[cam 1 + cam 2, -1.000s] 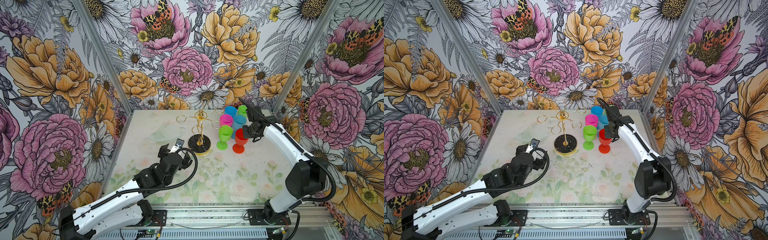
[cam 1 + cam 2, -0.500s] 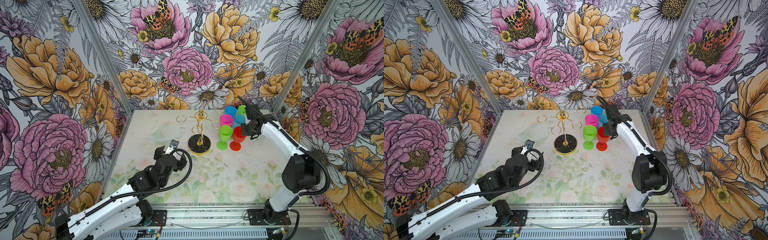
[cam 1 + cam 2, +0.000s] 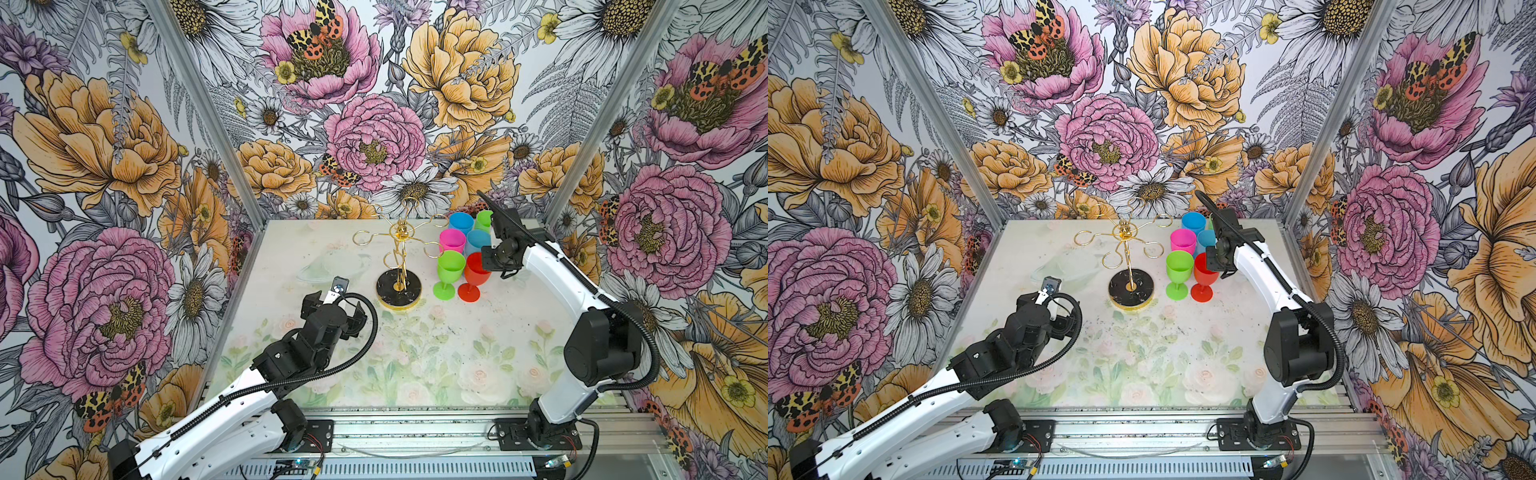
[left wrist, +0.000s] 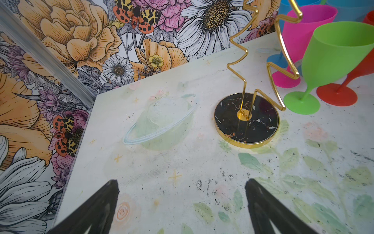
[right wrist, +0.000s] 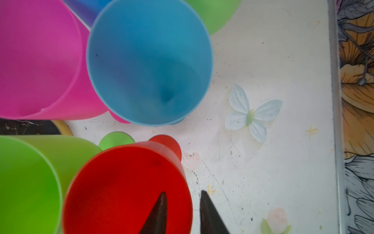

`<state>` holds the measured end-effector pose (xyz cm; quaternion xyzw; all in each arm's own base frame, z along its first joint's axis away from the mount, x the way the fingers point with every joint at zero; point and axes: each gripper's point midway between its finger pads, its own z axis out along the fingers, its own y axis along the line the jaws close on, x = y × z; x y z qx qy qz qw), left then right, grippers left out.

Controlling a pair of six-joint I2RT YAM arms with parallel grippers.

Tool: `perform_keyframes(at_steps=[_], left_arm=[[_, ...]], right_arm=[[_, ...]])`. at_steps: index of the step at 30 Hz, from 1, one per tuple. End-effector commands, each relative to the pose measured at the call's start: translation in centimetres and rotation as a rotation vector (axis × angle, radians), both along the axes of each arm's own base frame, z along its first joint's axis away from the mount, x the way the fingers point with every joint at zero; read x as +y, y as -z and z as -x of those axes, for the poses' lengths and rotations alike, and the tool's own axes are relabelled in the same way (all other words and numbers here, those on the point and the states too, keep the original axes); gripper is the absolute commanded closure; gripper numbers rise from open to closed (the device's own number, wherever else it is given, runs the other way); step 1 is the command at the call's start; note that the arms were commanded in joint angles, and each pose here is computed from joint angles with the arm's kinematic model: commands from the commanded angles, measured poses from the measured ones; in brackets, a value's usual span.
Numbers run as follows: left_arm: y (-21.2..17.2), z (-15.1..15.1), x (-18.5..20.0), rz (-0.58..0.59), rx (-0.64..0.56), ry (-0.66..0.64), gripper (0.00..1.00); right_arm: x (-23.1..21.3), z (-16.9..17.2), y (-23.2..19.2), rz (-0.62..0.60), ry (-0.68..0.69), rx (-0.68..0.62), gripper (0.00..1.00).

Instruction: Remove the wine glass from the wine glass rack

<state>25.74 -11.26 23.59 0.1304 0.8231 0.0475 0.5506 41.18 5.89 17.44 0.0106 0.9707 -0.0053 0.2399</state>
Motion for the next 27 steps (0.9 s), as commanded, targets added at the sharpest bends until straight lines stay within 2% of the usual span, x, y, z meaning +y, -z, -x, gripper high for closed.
perform_keyframes(at_steps=[1, 10, 15, 19, 27], left_arm=[[-0.8, -0.5, 0.6, 0.048, -0.013, -0.015, 0.01], [-1.0, -3.2, 3.2, 0.121, -0.046, -0.098, 0.01], [-0.7, -5.1, 4.7, 0.168, -0.074, -0.145, 0.01], [0.9, -6.8, 6.6, 0.153, -0.091, -0.206, 0.01], [5.9, -9.6, 9.7, 0.175, -0.096, -0.282, 0.01]], right_arm=[[0.1, -0.6, -4.2, -0.043, 0.000, -0.118, 0.58], [-2.8, 0.4, -7.6, 0.011, 0.059, -0.222, 0.22], [-6.0, 1.0, -7.5, 0.003, 0.146, -0.277, 0.16], [-8.7, 1.7, -6.1, 0.055, 0.236, -0.359, 0.12], [-13.1, 3.8, -0.4, 0.102, 0.406, -0.455, 0.08]])
